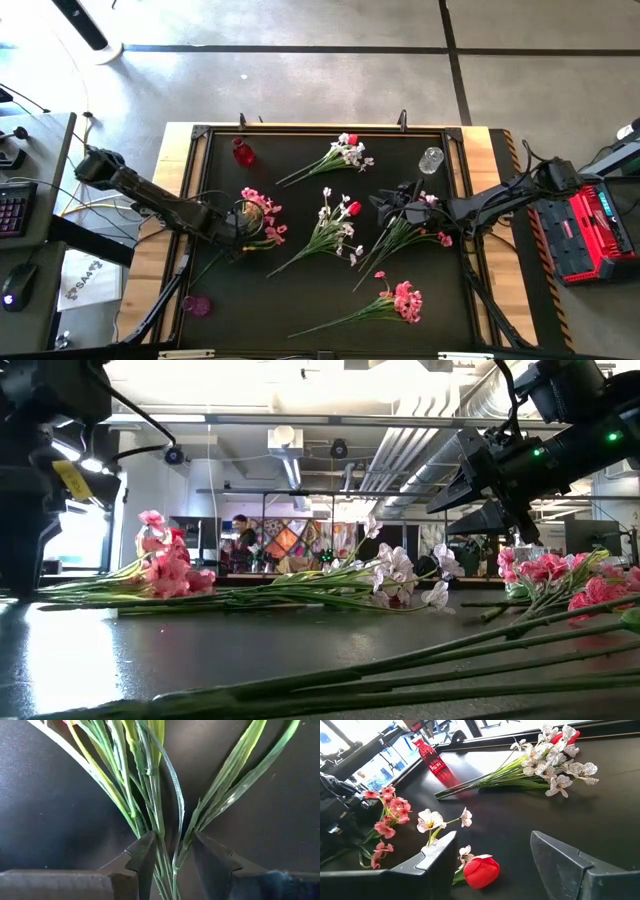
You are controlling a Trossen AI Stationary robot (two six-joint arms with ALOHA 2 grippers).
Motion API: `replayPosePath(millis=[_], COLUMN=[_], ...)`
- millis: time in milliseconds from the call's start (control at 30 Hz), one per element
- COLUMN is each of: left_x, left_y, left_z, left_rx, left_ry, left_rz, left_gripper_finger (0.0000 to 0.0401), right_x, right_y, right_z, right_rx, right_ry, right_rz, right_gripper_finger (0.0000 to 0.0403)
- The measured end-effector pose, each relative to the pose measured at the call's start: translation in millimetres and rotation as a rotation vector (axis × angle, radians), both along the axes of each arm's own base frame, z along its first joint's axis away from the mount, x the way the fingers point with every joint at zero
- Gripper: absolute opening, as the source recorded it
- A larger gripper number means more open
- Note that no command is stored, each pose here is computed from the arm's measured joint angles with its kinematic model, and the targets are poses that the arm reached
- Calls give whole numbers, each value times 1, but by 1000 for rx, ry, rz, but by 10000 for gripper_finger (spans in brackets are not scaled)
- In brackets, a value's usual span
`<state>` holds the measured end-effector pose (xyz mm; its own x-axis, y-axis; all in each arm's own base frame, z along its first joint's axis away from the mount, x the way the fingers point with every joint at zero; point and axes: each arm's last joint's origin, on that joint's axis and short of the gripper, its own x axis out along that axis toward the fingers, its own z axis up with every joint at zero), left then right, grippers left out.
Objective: Sort flowers into vase by color
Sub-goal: Put the middle left pink flower into the red vase
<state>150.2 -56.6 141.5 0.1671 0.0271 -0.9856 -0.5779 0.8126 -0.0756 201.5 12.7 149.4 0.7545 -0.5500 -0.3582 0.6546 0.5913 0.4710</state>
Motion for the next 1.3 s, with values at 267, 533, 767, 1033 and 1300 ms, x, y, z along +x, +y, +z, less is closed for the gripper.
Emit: replayPosePath(millis=[267,533,767,1033,1300], left_x=[3,13,26,33,35], left_y=[-1,-4,-4,12,53], left_z=[-2,15,46,76,125], left_rx=[-1,6,130,423,852], left_ry=[-3,-113,-286,-550,-778], left_rz=[-2,-49,-117,-53,148], left_gripper_finger=[40,12,3,1,0], right_x=[0,-1,-1,-1,-1], right_y=[0,0,1,1,1], right_z=[-1,-3,-4,-4,-4], right_rx=[2,25,44,58,58], right_ry=[5,12,20,22,22], right_rz=[-1,-5,15,36,37], right_gripper_finger=[236,236,236,236,236])
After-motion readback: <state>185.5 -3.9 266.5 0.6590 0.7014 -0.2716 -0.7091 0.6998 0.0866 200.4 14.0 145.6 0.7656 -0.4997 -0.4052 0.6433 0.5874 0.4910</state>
